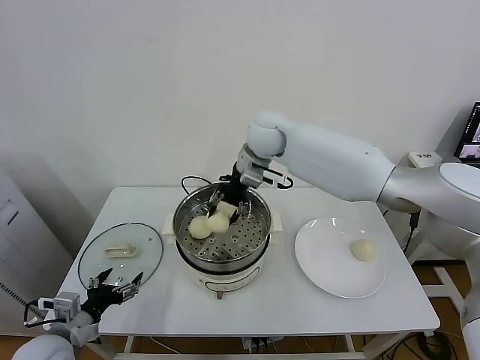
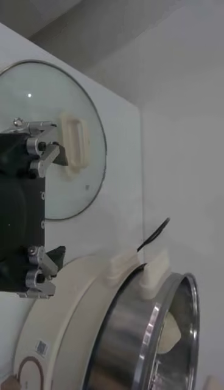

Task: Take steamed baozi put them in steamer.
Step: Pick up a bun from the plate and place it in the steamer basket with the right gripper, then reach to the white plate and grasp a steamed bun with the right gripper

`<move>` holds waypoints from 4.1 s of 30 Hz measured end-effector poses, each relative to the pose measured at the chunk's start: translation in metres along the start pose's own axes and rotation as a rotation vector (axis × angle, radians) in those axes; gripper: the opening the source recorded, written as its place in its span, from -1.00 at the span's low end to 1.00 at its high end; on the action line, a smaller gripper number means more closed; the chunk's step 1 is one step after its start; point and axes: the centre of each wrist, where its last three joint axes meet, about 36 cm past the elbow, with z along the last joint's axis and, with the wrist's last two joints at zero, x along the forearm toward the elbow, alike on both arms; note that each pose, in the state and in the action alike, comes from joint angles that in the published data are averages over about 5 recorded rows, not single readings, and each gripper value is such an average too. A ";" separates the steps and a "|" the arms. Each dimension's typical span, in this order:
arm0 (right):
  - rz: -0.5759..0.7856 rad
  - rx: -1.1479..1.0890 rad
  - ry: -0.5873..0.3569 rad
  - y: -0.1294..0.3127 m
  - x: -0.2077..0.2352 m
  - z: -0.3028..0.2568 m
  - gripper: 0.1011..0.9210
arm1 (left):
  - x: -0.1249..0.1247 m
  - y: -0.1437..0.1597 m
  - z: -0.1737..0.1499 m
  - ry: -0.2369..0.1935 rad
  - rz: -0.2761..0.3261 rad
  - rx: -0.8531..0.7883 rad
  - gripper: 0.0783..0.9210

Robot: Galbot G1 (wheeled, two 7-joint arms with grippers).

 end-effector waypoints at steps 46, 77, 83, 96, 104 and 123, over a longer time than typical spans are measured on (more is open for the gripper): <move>-0.101 0.041 0.102 0.002 0.007 0.016 0.76 | 0.001 0.001 0.001 -0.002 0.000 -0.001 0.77; -0.049 -1.075 0.282 0.289 0.121 0.076 0.76 | 0.003 0.005 0.000 -0.003 -0.013 0.007 0.77; -0.064 -1.172 0.279 0.334 0.100 0.070 0.76 | 0.003 0.006 0.001 -0.002 -0.016 0.007 0.77; -0.108 -1.286 0.289 0.407 0.044 0.055 0.76 | 0.003 0.006 0.001 0.003 -0.016 0.007 0.77; -0.118 -1.312 0.316 0.429 0.017 0.049 0.76 | 0.004 0.004 0.002 0.006 -0.012 0.006 0.77; -0.118 -1.354 0.368 0.459 -0.020 0.040 0.49 | 0.006 0.001 0.005 0.010 -0.006 0.003 0.77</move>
